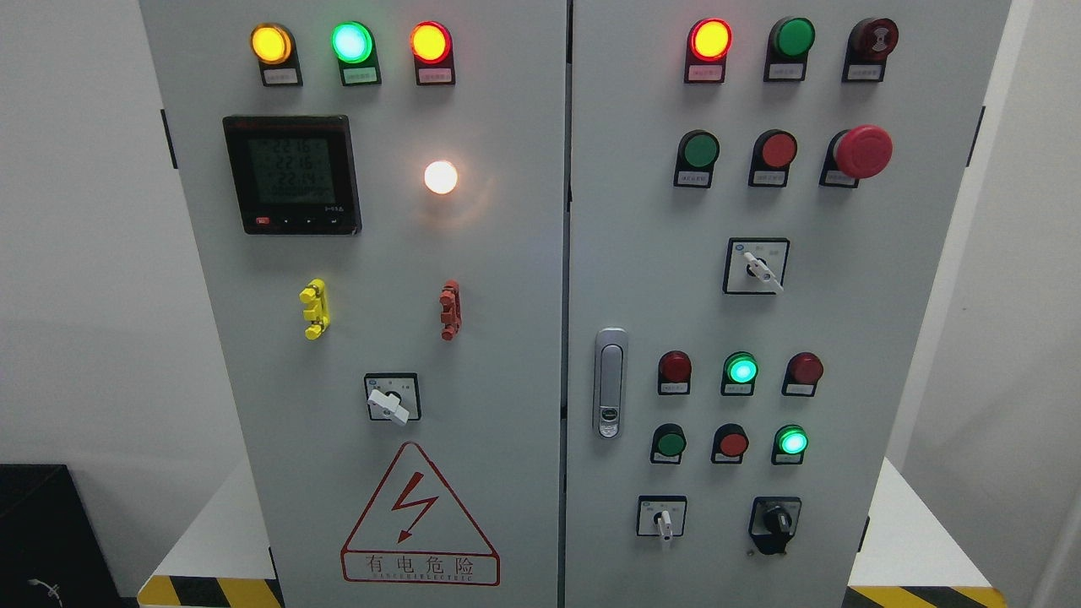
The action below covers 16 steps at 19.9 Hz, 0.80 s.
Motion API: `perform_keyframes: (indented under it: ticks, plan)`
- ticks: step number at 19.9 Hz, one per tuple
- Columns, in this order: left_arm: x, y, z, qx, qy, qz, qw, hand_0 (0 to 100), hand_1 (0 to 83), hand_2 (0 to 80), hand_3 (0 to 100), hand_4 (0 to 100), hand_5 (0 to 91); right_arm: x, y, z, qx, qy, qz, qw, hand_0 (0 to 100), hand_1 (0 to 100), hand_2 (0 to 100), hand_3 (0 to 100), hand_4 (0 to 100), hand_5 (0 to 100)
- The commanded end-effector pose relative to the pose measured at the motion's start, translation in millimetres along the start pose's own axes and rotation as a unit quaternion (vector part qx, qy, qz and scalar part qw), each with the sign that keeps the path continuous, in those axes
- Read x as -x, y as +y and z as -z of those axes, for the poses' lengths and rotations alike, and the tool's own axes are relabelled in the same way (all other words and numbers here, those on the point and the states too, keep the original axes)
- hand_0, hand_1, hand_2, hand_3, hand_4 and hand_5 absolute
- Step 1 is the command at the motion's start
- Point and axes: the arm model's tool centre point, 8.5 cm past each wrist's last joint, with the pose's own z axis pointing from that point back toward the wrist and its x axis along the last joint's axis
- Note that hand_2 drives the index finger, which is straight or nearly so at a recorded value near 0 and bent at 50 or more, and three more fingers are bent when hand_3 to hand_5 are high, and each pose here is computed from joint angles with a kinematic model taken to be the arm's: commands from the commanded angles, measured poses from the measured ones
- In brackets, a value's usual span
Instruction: Flip black knob to close circuit
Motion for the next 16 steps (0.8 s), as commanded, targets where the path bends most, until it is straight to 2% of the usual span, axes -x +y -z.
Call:
perform_keyframes:
  ticks: [1,3,4,5,16]
  plan:
    - [7.4,-0.6,-1.6,0.004,0.010,0.021,1.000,0,0.0,0.0,0,0,0.0,-45.3,-91.5,1.3,0.131,-0.042,-0.054,0.989,11,16,73,91,75,71]
    - [6.9,-0.6,-1.5,0.004,0.009,0.021,1.000,0,0.0,0.0,0,0,0.0,-53.0,-104.1,0.9,0.139,-0.044,-0.059,0.987,6,10,74,93,76,72]
    - [6.9,-0.6,-1.5,0.004,0.009,0.021,1.000,0,0.0,0.0,0,0,0.0,-57.8,-111.3,1.8,0.147,-0.046,-0.060,0.986,0,6,74,93,76,72]
    - [6.9,-0.6,-1.5,0.004,0.009,0.020,1.000,0,0.0,0.0,0,0,0.0,-60.8,-116.4,2.7,0.153,-0.046,-0.068,0.985,0,1,74,93,76,72]
    - [6.9,-0.6,-1.5,0.004,0.009,0.021,1.000,0,0.0,0.0,0,0,0.0,-84.9,-149.6,-3.9,0.186,-0.036,-0.092,0.977,0,0,74,95,77,74]
